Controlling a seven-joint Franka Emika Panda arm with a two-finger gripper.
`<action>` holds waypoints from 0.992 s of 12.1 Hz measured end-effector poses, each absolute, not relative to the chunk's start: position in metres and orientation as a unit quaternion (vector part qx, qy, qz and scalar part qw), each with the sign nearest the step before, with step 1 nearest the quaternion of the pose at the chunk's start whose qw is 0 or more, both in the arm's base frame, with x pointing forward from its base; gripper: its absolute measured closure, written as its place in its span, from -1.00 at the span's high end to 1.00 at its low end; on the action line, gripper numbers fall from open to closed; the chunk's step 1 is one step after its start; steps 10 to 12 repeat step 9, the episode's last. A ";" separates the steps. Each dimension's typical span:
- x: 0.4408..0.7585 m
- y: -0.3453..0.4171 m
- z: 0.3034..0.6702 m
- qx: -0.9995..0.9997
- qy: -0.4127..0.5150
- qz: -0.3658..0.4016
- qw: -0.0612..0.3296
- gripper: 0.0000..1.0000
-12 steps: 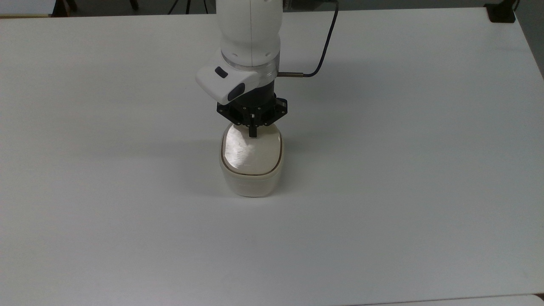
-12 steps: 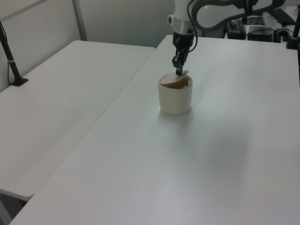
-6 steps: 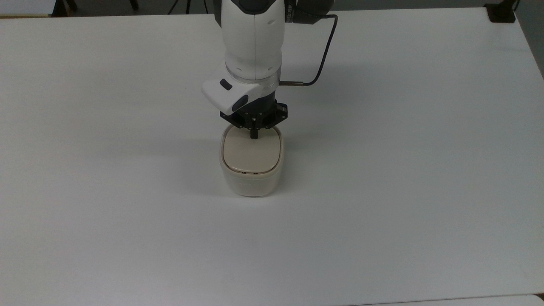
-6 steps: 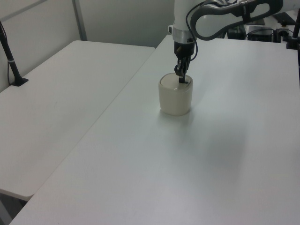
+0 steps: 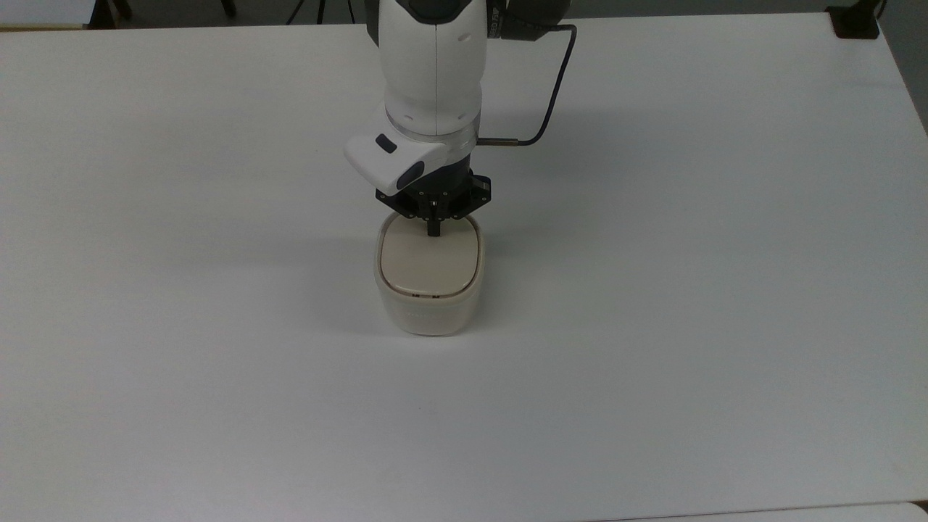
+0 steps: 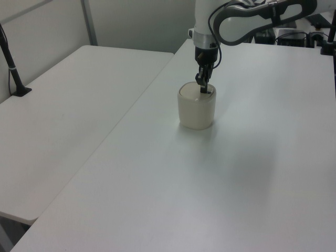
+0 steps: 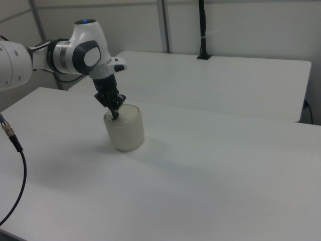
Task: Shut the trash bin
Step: 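Press the gripper down on the lid to seat it shut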
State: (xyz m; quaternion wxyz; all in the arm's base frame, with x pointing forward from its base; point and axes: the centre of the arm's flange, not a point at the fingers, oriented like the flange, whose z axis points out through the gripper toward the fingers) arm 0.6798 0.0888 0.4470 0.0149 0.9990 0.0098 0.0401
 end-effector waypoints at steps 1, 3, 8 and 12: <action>0.678 0.085 0.456 0.999 0.007 0.043 0.014 -0.91; 0.659 0.058 0.493 1.000 -0.012 0.023 0.009 -0.53; 0.588 -0.021 0.582 0.998 -0.066 0.012 -0.006 0.93; 0.581 -0.035 0.588 0.997 -0.078 0.016 -0.008 1.00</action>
